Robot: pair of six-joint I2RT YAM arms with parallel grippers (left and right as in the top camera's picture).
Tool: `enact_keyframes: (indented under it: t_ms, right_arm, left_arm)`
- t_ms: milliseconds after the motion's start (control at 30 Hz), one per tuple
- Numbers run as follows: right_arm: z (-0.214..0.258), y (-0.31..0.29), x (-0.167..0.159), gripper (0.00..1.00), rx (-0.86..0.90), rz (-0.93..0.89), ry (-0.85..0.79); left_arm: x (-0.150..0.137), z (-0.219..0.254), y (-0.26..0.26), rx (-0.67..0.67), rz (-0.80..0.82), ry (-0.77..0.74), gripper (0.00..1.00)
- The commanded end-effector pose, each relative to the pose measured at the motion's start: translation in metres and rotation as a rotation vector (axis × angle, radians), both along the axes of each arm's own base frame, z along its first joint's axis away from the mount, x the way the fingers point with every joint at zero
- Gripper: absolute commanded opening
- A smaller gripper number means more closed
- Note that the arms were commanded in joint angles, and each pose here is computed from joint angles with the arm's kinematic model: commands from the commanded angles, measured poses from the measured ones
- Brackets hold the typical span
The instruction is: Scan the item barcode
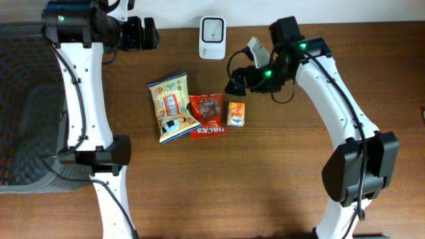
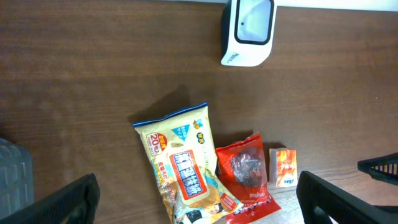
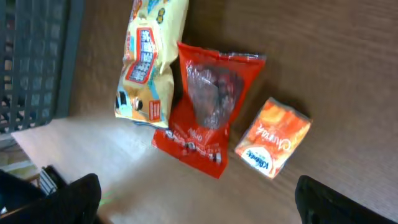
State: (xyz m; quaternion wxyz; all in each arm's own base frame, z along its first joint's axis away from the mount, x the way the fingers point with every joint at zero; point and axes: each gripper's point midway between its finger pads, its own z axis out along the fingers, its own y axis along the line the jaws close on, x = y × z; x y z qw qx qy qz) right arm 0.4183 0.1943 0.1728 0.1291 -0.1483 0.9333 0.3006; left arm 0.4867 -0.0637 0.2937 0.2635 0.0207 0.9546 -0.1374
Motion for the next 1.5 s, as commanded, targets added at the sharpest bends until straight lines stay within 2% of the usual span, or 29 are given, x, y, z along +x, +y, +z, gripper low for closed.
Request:
enact_keyframes:
  t_ms: [0, 100, 700, 1200, 1233, 1267, 1367, 1467]
  right_arm:
    - [0.003, 0.016, 0.002, 0.99, 0.015, 0.071, -0.064]
    - [0.006, 0.026, 0.006, 0.99, 0.022, 0.108, -0.118]
    - [0.011, 0.032, 0.014, 0.99, 0.032, 0.131, -0.184]
    - [0.005, 0.028, 0.005, 0.99, 0.010, 0.144, -0.147]
    - [0.002, 0.018, -0.001, 0.99, 0.000, 0.129, -0.100]
    - [-0.006, -0.005, -0.006, 0.99, -0.038, 0.027, 0.004]
    - [-0.020, -0.103, -0.020, 0.99, -0.114, -0.240, 0.243]
    - [-0.033, -0.147, -0.041, 0.99, -0.158, -0.335, 0.372]
  left_arm:
    - [-0.002, 0.006, -0.001, -0.001, -0.014, -0.017, 0.99]
    - [-0.002, 0.006, -0.001, -0.001, -0.014, -0.017, 0.99]
    - [-0.002, 0.006, -0.001, -0.001, -0.014, -0.017, 0.99]
    - [-0.002, 0.006, -0.001, -0.001, -0.014, -0.017, 0.99]
    - [-0.002, 0.006, -0.001, -0.001, -0.014, -0.017, 0.99]
    - [-0.002, 0.006, -0.001, -0.001, -0.014, -0.017, 0.99]
    - [-0.002, 0.006, -0.001, -0.001, -0.014, -0.017, 0.99]
    - [-0.002, 0.006, -0.001, -0.001, -0.014, -0.017, 0.99]
